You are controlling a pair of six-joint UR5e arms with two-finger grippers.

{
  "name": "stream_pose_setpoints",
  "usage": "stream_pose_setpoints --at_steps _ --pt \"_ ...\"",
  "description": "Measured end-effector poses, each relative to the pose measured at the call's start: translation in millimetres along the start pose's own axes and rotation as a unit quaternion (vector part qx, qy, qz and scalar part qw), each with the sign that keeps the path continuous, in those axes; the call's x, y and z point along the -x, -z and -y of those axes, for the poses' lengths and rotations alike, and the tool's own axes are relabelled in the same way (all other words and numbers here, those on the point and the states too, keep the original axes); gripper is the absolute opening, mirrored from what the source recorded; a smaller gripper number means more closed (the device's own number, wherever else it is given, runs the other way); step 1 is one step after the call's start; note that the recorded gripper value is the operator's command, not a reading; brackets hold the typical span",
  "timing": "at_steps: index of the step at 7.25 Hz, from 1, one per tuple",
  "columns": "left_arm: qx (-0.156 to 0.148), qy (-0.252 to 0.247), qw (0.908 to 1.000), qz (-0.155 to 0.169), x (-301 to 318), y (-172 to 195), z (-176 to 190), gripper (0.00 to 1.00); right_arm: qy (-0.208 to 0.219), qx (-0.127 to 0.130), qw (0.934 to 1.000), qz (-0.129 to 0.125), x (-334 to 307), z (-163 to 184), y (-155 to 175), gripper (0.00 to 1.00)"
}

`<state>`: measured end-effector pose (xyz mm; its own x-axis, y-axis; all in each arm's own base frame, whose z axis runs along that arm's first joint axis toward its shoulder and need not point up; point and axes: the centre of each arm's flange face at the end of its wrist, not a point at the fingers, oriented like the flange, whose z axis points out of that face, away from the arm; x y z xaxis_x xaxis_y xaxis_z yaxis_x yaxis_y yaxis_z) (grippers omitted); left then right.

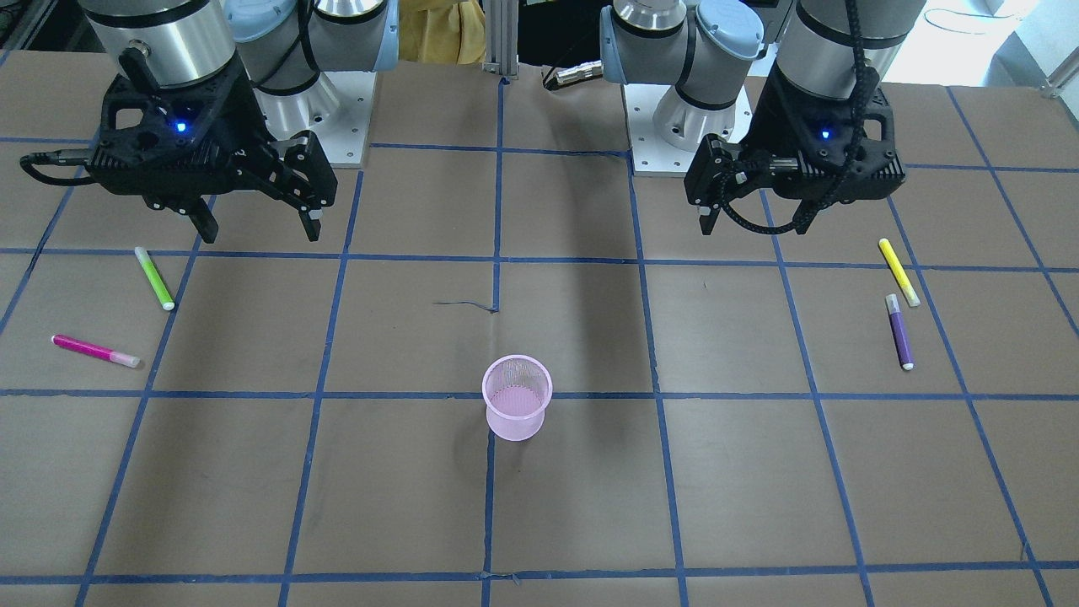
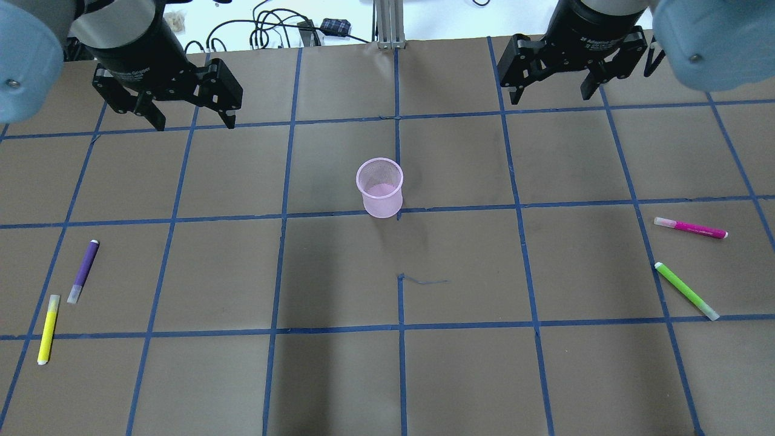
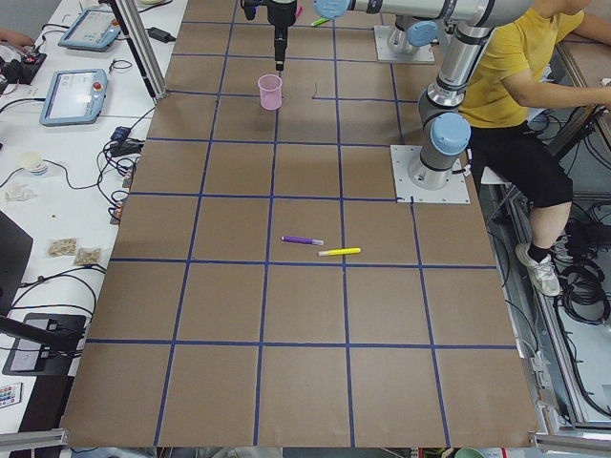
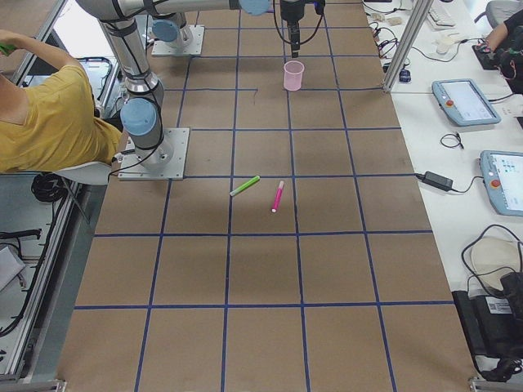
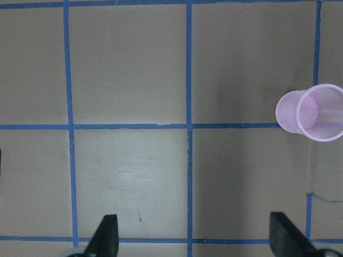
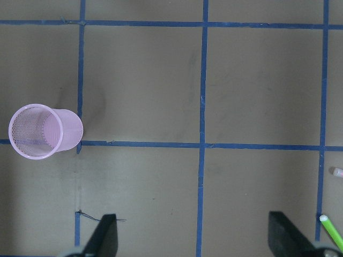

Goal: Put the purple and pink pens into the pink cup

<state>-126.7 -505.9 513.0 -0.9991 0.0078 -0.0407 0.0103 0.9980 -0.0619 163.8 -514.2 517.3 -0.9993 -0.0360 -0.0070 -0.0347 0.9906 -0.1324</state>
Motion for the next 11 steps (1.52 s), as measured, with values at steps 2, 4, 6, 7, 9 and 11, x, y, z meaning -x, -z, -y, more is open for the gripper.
stream_pose_setpoints --at_steps 2,4,6,7,9,11 --pt "0.024 0.016 0.9996 0.001 53 -17 -5 1.00 0.016 0.002 0.9998 -0.011 -7 0 2 1.00" --pt "0.054 0.049 0.9972 -0.011 157 -51 0 1.00 0.064 0.036 0.9970 -0.025 -41 0 -3 1.00" --pt "0.071 -0.011 0.9974 -0.004 231 -112 2 1.00 0.111 0.066 0.9914 -0.022 -121 4 -9 1.00" --pt "0.082 -0.049 0.9954 0.012 255 -141 2 1.00 0.154 0.074 0.9851 -0.014 -175 4 -12 1.00" --pt "0.115 -0.079 0.9901 0.011 312 -200 -4 1.00 0.236 0.087 0.9677 0.018 -280 -7 -38 1.00" --pt "0.098 -0.114 0.9883 0.026 348 -260 4 1.00 0.324 0.087 0.9400 0.062 -355 -24 -74 1.00"
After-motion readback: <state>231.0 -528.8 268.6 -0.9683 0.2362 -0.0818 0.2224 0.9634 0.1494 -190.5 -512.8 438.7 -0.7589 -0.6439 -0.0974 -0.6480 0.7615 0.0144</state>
